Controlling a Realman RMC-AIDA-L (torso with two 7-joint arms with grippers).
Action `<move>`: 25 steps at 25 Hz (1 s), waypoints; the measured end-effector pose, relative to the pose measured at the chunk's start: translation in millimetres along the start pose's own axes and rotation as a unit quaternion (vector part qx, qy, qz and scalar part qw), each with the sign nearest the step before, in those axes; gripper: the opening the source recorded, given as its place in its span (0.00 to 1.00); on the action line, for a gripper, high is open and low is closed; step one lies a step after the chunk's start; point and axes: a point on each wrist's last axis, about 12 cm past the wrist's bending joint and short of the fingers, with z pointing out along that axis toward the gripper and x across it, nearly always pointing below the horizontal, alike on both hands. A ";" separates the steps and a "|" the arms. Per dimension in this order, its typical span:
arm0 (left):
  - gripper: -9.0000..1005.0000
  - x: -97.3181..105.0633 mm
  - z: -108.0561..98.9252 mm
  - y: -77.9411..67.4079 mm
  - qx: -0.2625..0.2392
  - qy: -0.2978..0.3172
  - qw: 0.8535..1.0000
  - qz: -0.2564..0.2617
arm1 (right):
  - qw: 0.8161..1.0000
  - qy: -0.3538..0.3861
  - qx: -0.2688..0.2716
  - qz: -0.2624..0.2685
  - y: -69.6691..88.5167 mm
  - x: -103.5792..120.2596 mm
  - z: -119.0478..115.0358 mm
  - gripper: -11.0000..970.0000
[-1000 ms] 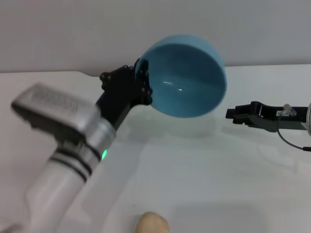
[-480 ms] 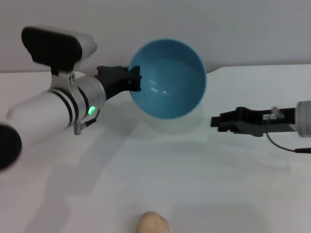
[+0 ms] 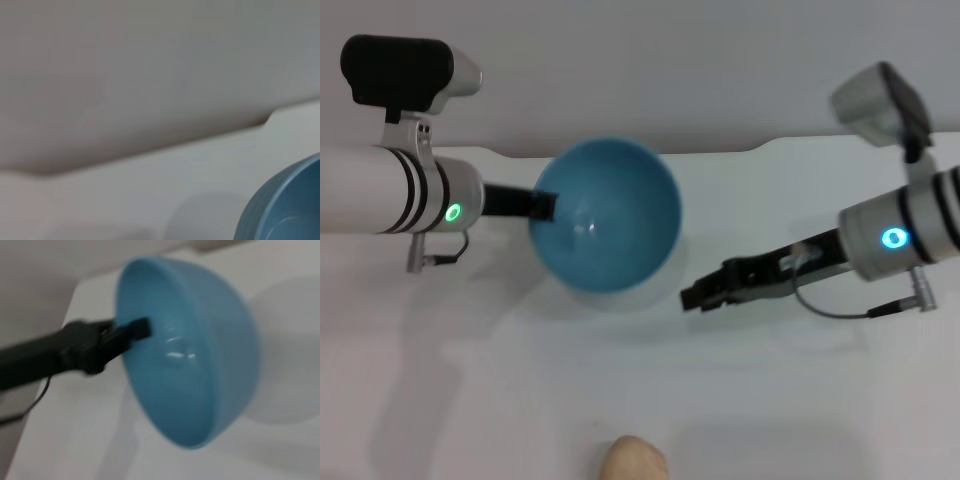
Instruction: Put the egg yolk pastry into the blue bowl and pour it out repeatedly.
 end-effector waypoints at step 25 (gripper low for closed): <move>0.01 2.5 -3.1 4.4 -0.043 0.070 0.997 0.009 | 0.976 -0.086 -0.198 0.027 20.7 31.2 28.6 0.28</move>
